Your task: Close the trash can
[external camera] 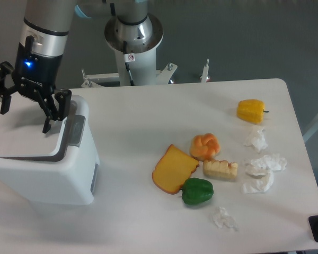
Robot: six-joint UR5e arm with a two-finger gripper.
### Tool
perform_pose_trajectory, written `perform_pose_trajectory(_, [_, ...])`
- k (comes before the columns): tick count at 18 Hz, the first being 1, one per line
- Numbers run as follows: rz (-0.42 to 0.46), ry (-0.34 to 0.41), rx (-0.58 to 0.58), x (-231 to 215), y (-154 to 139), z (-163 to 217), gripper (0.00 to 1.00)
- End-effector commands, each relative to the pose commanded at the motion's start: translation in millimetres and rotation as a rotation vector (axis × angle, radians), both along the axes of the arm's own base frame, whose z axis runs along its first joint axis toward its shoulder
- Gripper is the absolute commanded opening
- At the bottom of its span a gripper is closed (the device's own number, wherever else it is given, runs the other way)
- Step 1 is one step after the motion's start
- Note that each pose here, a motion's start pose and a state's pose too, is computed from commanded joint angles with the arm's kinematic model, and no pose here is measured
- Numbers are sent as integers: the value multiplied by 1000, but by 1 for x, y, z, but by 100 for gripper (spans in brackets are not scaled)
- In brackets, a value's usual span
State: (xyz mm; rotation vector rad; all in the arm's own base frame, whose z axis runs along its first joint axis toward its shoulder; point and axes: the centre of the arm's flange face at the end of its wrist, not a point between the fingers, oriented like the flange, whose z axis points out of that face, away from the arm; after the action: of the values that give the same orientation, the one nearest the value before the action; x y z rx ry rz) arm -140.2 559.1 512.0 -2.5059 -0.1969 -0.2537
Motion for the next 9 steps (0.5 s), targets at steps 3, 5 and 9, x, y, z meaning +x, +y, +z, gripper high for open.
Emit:
perform_pose_trajectory(3, [9, -2, -2, -4, -2, -1, 100])
perform_pose_trajectory(5, [13, -3, -3, -6, -2, -2, 100])
perform_pose_trajectory(9, [14, -1, -4, -7, -3, -2, 100])
